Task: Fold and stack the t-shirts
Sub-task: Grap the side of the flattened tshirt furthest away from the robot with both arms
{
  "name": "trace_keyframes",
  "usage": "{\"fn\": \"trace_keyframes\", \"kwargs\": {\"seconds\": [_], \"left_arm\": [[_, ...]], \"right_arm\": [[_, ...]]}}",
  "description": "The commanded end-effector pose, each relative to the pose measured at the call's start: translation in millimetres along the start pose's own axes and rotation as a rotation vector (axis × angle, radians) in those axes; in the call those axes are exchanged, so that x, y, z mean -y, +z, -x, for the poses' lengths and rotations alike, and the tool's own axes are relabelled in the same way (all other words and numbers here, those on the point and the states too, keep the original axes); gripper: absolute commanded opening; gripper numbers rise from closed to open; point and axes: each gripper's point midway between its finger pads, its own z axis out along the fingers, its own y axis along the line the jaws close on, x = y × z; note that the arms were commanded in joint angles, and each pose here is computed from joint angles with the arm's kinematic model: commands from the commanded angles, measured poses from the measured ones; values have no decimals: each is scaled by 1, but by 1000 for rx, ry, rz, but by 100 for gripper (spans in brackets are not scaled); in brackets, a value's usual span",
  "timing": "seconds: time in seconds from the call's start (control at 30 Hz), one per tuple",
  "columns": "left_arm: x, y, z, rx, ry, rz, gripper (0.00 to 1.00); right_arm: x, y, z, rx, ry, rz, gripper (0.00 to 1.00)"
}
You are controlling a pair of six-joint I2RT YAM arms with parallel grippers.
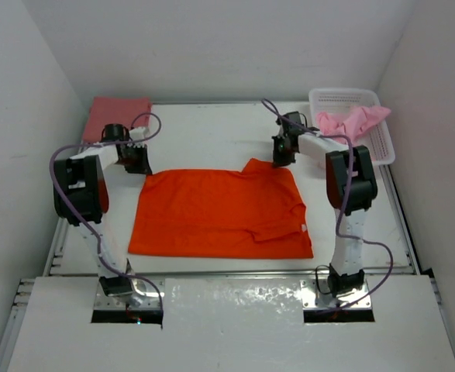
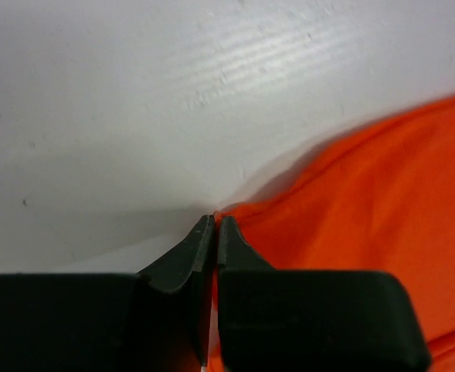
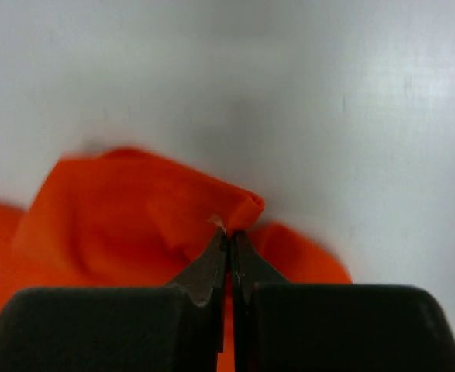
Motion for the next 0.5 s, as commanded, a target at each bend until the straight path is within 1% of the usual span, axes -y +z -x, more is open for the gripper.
{"fn": "trace_keyframes", "kwargs": {"seconds": [0.0, 0.03, 0.07, 0.1, 0.2, 0.23, 0.27, 0.3, 0.33, 0.37, 0.4, 0.47], "left_arm": [[12, -45, 24, 106, 235, 11, 0], [16, -57, 22, 108, 269, 14, 0], [16, -61, 17, 98, 337, 15, 0], [18, -61, 2, 66, 354, 3, 0], [26, -71, -23, 27, 418, -24, 0], [30, -74, -37, 9, 426, -35, 0], [30, -74, -43, -4, 455, -36, 0], [31, -76, -55, -27, 456, -37, 0], [30, -77, -59, -36, 461, -37, 0], [28, -78, -65, -51, 486, -35, 0], [28, -78, -71, -68, 492, -38, 0], [28, -76, -87, -109, 510, -55, 0]], "right_arm": [[-15, -49, 8, 102, -19, 66, 0], [-16, -70, 1, 136, -26, 81, 0], [-16, -81, -3, 149, -32, 87, 0], [-15, -98, -20, 158, -36, 95, 0], [-14, -116, -43, 179, -37, 115, 0], [-11, -123, -61, 173, -25, 120, 0], [-9, -126, -68, 169, -22, 116, 0], [-2, -122, -92, 128, -10, 100, 0], [-1, -123, -101, 115, -6, 100, 0], [0, -129, -105, 129, -3, 101, 0], [6, -125, -124, 98, 6, 90, 0], [8, -127, -133, 99, 13, 89, 0]]}}
